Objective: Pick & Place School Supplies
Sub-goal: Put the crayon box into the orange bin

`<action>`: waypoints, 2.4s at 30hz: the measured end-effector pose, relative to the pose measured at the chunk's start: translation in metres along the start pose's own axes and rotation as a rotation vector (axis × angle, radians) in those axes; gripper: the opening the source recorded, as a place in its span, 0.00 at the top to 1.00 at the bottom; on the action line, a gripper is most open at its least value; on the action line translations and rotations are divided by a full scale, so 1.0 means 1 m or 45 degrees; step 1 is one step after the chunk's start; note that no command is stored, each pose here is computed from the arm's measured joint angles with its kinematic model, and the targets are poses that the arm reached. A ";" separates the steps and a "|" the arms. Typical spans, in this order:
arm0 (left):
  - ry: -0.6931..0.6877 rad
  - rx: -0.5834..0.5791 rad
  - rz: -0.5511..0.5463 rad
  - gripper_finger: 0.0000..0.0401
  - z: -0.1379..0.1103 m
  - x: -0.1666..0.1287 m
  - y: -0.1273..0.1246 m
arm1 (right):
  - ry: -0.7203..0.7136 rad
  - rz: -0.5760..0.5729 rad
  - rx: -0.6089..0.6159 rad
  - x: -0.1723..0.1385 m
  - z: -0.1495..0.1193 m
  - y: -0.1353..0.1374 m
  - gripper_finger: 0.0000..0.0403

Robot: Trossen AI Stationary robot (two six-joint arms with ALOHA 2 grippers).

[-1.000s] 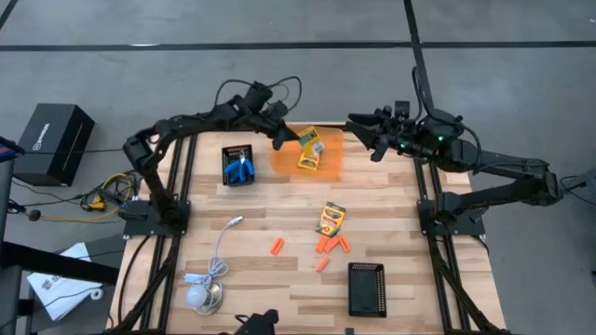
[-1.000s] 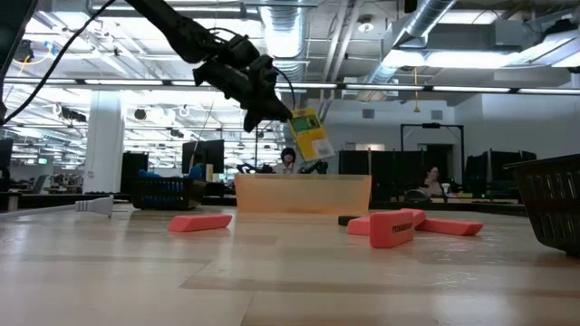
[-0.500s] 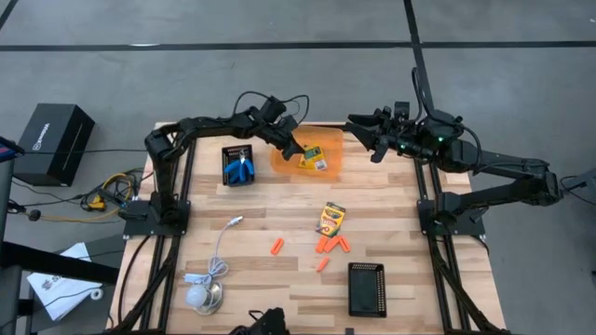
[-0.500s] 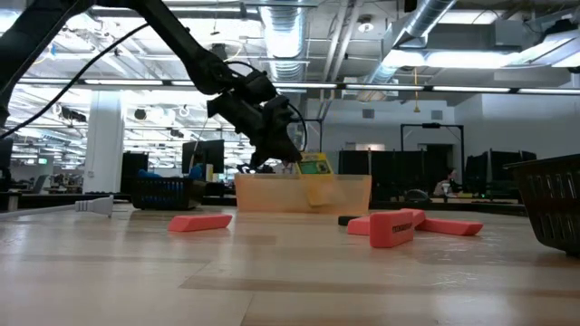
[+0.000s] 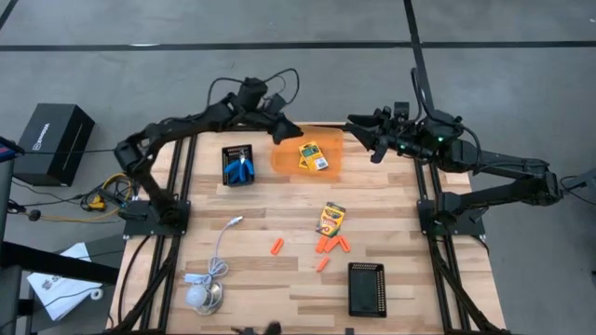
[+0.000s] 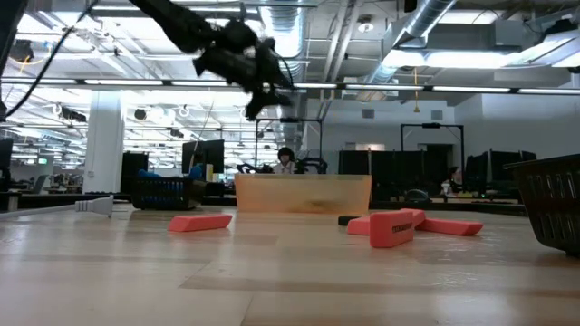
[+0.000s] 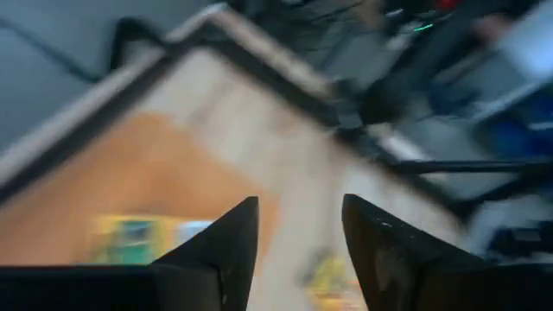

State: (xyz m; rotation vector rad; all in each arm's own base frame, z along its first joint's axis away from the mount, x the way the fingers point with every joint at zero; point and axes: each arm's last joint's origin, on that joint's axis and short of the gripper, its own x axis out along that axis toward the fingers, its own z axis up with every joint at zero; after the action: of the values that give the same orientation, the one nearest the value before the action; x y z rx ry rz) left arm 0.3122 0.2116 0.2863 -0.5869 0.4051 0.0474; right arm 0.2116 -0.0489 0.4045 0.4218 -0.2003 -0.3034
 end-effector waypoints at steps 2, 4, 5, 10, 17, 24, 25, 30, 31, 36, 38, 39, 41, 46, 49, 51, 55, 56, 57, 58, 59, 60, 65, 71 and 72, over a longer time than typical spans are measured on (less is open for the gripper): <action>0.022 -0.004 -0.133 0.59 0.001 -0.001 -0.023 | 0.029 -0.012 -0.021 0.000 -0.002 -0.001 0.55; 0.050 0.021 -0.216 0.60 -0.003 0.004 -0.048 | 0.083 -0.030 -0.028 0.000 -0.006 -0.003 0.55; 0.065 0.041 -0.246 0.61 -0.006 0.007 -0.060 | 0.115 -0.042 -0.032 -0.001 -0.008 -0.004 0.55; 0.151 0.157 -0.285 0.66 -0.031 0.035 -0.110 | 0.288 -0.105 -0.055 -0.003 -0.022 -0.007 0.55; 0.370 0.168 -0.225 0.71 -0.084 0.094 -0.121 | 0.702 -0.344 0.033 -0.017 -0.052 -0.023 0.55; 0.536 0.060 -0.205 0.72 -0.130 0.146 -0.092 | 0.978 -0.409 0.111 -0.025 -0.077 -0.017 0.55; 0.535 0.052 -0.211 0.72 -0.132 0.149 -0.091 | 0.986 -0.405 0.113 -0.026 -0.079 -0.015 0.55; 0.503 0.103 -0.175 0.76 -0.135 0.155 -0.086 | 0.949 -0.406 0.151 -0.023 -0.086 -0.008 0.55; 0.515 0.106 -0.163 0.77 -0.137 0.155 -0.085 | 0.931 -0.406 0.157 -0.023 -0.085 -0.007 0.55; 0.534 0.125 -0.118 0.81 -0.145 0.162 -0.077 | 0.853 -0.446 0.142 -0.022 -0.084 -0.004 0.55; 0.545 0.121 -0.112 0.83 -0.148 0.164 -0.076 | 0.790 -0.442 0.129 -0.019 -0.080 -0.003 0.55; 0.548 0.122 -0.109 0.84 -0.149 0.165 -0.076 | 0.757 -0.431 0.120 -0.018 -0.079 -0.002 0.55; 0.551 0.143 -0.110 0.87 -0.150 0.165 -0.075 | 0.692 -0.393 0.097 -0.014 -0.075 0.000 0.55; 0.541 0.159 -0.094 0.94 -0.149 0.165 -0.075 | 0.545 -0.301 0.084 -0.007 -0.065 0.006 0.59; 0.542 0.164 -0.096 0.97 -0.150 0.165 -0.076 | 0.500 -0.278 0.091 -0.005 -0.062 0.007 0.60; 0.537 0.182 -0.084 0.98 -0.150 0.165 -0.077 | 0.482 -0.273 0.085 -0.006 -0.059 0.007 0.61; 0.535 0.204 -0.075 0.98 -0.151 0.166 -0.078 | 0.437 -0.256 0.060 -0.007 -0.054 0.008 0.62; 0.534 0.211 -0.072 0.98 -0.151 0.166 -0.078 | 0.425 -0.246 0.049 -0.008 -0.052 0.009 0.62; 0.533 0.216 -0.068 0.98 -0.151 0.166 -0.078 | 0.394 -0.228 0.049 -0.008 -0.050 0.010 0.62; 0.530 0.225 -0.061 0.98 -0.151 0.166 -0.078 | 0.363 -0.210 0.052 -0.008 -0.046 0.011 0.62; 0.527 0.233 -0.056 0.98 -0.151 0.166 -0.078 | 0.343 -0.198 0.055 -0.008 -0.044 0.012 0.62; 0.525 0.237 -0.049 0.99 -0.151 0.166 -0.078 | 0.334 -0.194 0.054 -0.010 -0.042 0.012 0.62; 0.533 0.236 -0.032 0.99 -0.155 0.170 -0.073 | 0.302 -0.197 0.050 -0.013 -0.038 0.012 0.62; 0.623 0.212 -0.023 0.99 -0.177 0.181 -0.066 | 0.280 -0.183 0.039 -0.016 -0.034 0.013 0.62; 0.627 0.213 -0.026 0.99 -0.179 0.183 -0.066 | 0.273 -0.180 0.041 -0.017 -0.033 0.013 0.62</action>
State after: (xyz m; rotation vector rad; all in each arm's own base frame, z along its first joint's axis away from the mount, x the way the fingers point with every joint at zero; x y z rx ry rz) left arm 0.4265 0.0460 0.1152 -0.4325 0.8718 -0.1530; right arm 0.2076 -0.0192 0.3783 0.4983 0.0346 -0.3910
